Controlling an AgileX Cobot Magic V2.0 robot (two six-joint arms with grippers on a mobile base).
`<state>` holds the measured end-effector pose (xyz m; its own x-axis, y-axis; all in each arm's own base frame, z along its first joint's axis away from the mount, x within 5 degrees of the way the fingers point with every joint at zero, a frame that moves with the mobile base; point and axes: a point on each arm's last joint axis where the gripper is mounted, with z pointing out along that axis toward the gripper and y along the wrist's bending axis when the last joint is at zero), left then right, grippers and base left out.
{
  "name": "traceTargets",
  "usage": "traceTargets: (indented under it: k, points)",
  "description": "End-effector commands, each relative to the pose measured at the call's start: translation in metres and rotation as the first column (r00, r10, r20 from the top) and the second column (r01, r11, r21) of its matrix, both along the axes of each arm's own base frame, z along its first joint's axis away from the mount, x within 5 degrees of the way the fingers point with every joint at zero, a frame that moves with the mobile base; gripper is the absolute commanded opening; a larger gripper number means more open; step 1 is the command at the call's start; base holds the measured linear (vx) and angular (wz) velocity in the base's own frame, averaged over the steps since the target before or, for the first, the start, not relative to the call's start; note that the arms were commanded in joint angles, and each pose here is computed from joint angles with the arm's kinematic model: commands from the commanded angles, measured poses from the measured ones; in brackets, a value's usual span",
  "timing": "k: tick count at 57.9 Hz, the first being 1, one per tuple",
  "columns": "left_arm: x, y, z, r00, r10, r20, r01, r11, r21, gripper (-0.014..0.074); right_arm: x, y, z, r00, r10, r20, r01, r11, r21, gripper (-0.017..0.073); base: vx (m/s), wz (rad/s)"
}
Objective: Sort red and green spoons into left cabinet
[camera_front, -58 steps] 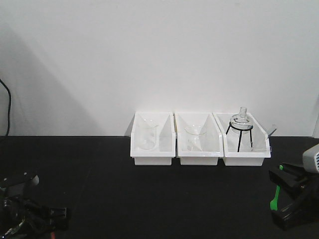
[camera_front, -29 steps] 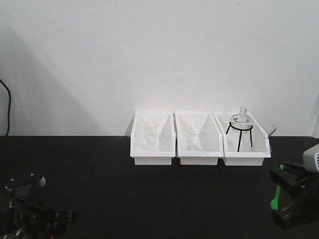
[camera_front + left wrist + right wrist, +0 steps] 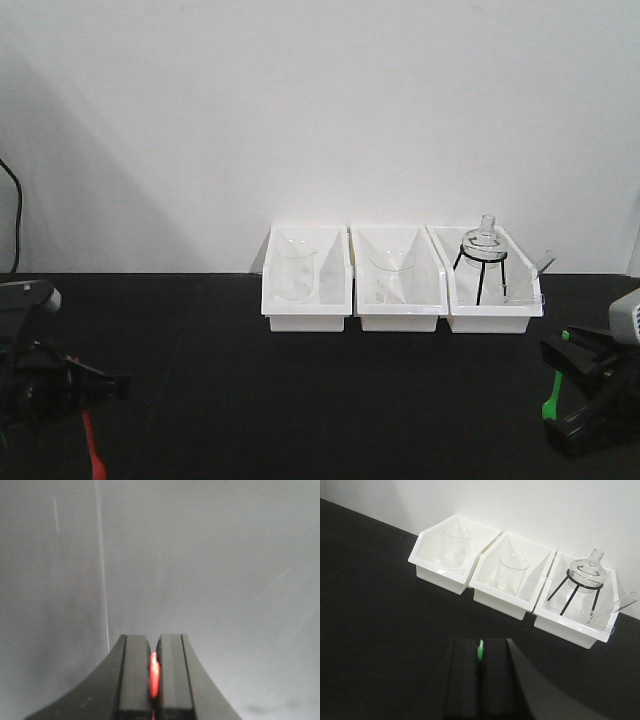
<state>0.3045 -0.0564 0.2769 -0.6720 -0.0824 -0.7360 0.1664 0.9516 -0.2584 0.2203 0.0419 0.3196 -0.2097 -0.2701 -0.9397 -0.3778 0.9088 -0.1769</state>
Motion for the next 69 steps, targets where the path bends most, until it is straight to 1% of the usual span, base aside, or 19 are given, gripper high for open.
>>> traceTargets:
  k: [1, 6, 10, 17, 23, 27, 35, 42, 53, 58, 69]
  points:
    - [-0.015, 0.003, 0.051, 0.975, 0.011, 0.223, -0.012, 1.0, 0.004, -0.0004, -0.001, -0.003, 0.017, 0.998, -0.038, 0.049, 0.035, 0.998, 0.054, -0.0004, 0.0, 0.0]
    - [-0.032, 0.006, 0.075, 0.946, -0.018, 0.323, 0.004, 0.999, 0.046, -0.0003, -0.002, -0.003, 0.018, 0.998, -0.044, 0.047, 0.04, 0.996, 0.076, -0.0004, 0.0, 0.0]
    - [-0.047, 0.008, 0.088, 0.92, -0.044, 0.389, 0.013, 0.996, 0.084, -0.0003, -0.005, -0.003, 0.021, 0.997, -0.042, 0.059, 0.038, 0.997, 0.071, -0.0004, 0.0, 0.0]
    - [-0.075, 0.013, 0.098, 0.883, -0.059, 0.466, 0.001, 0.992, 0.123, -0.0003, -0.014, -0.004, 0.03, 0.994, -0.041, 0.102, 0.034, 0.997, 0.074, -0.0004, 0.0, 0.0]
    - [-0.1, 0.019, 0.096, 0.856, -0.037, 0.515, -0.029, 0.992, 0.119, -0.0003, -0.026, -0.004, 0.04, 0.988, -0.034, 0.15, 0.022, 0.996, 0.083, -0.0004, 0.0, 0.0]
    - [-0.118, 0.023, 0.092, 0.835, -0.017, 0.549, -0.054, 0.992, 0.112, -0.0003, -0.038, -0.003, 0.046, 0.983, -0.011, 0.182, -0.005, 0.996, 0.088, -0.0004, 0.0, 0.0]
    - [-0.153, 0.03, 0.083, 0.79, 0.01, 0.613, -0.088, 0.991, 0.097, -0.0003, -0.06, -0.003, 0.043, 0.978, 0.009, 0.208, -0.031, 0.994, 0.103, -0.0003, 0.0, 0.0]
    - [-0.174, 0.033, 0.074, 0.768, 0.016, 0.64, -0.094, 0.992, 0.089, -0.0003, -0.077, -0.005, 0.031, 0.977, -0.001, 0.212, -0.024, 0.993, 0.118, -0.0003, 0.0, 0.0]
    - [-0.186, 0.036, 0.065, 0.747, 0.034, 0.664, -0.117, 0.99, 0.08, -0.0003, -0.093, -0.008, 0.029, 0.967, -0.02, 0.254, -0.01, 0.993, 0.119, -0.0003, 0.0, 0.0]
    - [-0.185, 0.036, 0.064, 0.753, 0.03, 0.657, -0.112, 0.99, 0.083, -0.0003, -0.097, -0.008, 0.03, 0.964, -0.019, 0.266, -0.014, 0.992, 0.122, -0.0003, 0.0, 0.0]
    - [-0.185, 0.035, 0.063, 0.755, 0.029, 0.655, -0.11, 0.99, 0.083, -0.0003, -0.098, -0.008, 0.031, 0.962, -0.02, 0.271, -0.014, 0.992, 0.122, -0.0003, 0.0, 0.0]
